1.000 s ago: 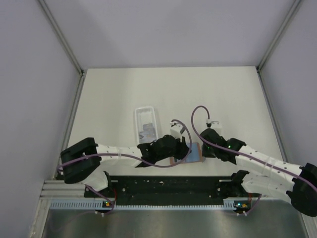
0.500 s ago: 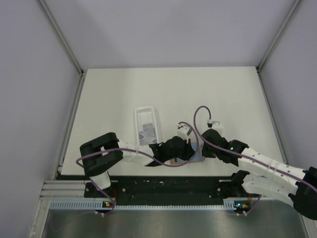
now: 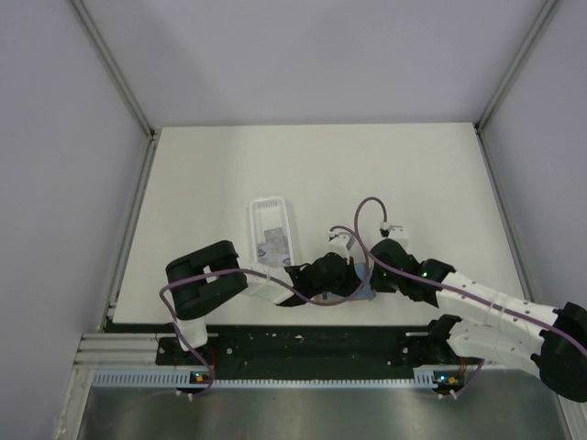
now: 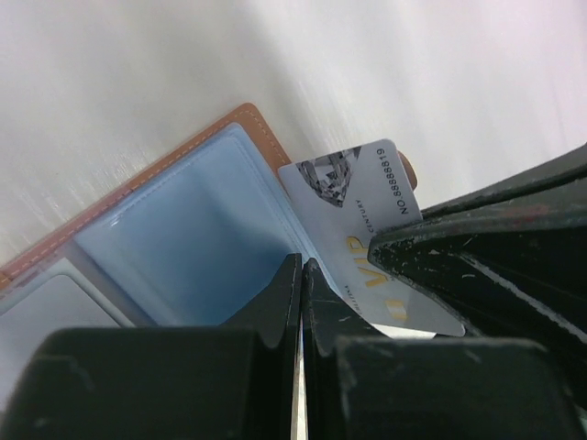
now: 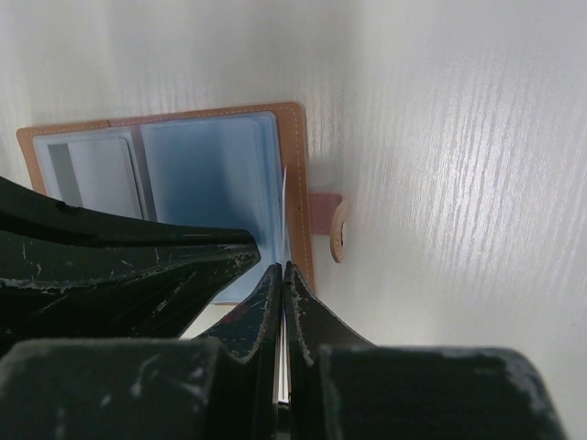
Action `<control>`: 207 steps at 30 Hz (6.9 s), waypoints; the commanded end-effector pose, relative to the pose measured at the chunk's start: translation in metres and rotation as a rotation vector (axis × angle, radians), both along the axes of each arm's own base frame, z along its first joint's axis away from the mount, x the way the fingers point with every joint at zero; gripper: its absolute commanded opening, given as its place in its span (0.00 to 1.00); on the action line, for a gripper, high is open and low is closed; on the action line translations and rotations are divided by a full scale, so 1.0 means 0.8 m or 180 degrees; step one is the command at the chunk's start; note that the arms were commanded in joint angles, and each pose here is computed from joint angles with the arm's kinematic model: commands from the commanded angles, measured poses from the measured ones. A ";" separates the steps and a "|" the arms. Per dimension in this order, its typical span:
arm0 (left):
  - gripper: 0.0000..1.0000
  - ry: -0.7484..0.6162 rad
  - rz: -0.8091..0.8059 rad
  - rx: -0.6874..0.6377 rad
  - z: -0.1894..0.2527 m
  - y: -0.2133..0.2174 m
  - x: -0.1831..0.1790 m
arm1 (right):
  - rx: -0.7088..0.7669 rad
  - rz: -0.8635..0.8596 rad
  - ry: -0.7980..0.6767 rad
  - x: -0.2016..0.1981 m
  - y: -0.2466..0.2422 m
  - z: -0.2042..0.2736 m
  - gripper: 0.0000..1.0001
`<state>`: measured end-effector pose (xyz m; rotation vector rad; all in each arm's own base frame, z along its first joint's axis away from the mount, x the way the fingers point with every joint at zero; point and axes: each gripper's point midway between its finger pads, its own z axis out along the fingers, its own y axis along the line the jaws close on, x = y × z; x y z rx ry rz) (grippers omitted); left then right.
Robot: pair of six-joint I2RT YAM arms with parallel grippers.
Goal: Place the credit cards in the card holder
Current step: Insert the credit card into the card holder.
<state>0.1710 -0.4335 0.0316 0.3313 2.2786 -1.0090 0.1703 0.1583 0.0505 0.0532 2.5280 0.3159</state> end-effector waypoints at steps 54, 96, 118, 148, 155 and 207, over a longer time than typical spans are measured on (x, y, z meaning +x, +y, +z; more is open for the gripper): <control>0.00 0.0224 0.0415 0.0331 -0.013 0.086 -0.006 | 0.0687 0.0563 -0.0016 -0.003 0.061 0.003 0.00; 0.00 -0.0094 0.0684 0.0026 0.063 0.149 -0.010 | 0.0746 0.0488 -0.0353 0.023 0.068 0.088 0.00; 0.00 0.0210 0.0563 0.0346 -0.015 0.142 -0.024 | -0.0257 0.0239 0.0049 0.020 0.013 -0.004 0.00; 0.00 0.0125 0.0728 0.0421 -0.008 0.182 -0.027 | 0.1189 0.0772 -0.0177 0.012 0.111 0.023 0.00; 0.00 0.0146 0.0733 0.0441 -0.013 0.183 -0.028 | 0.1149 0.0667 -0.0109 0.014 0.100 0.010 0.00; 0.00 0.0157 0.0745 0.0448 -0.012 0.182 -0.027 | 0.1900 0.0598 0.0036 0.023 0.094 -0.002 0.00</control>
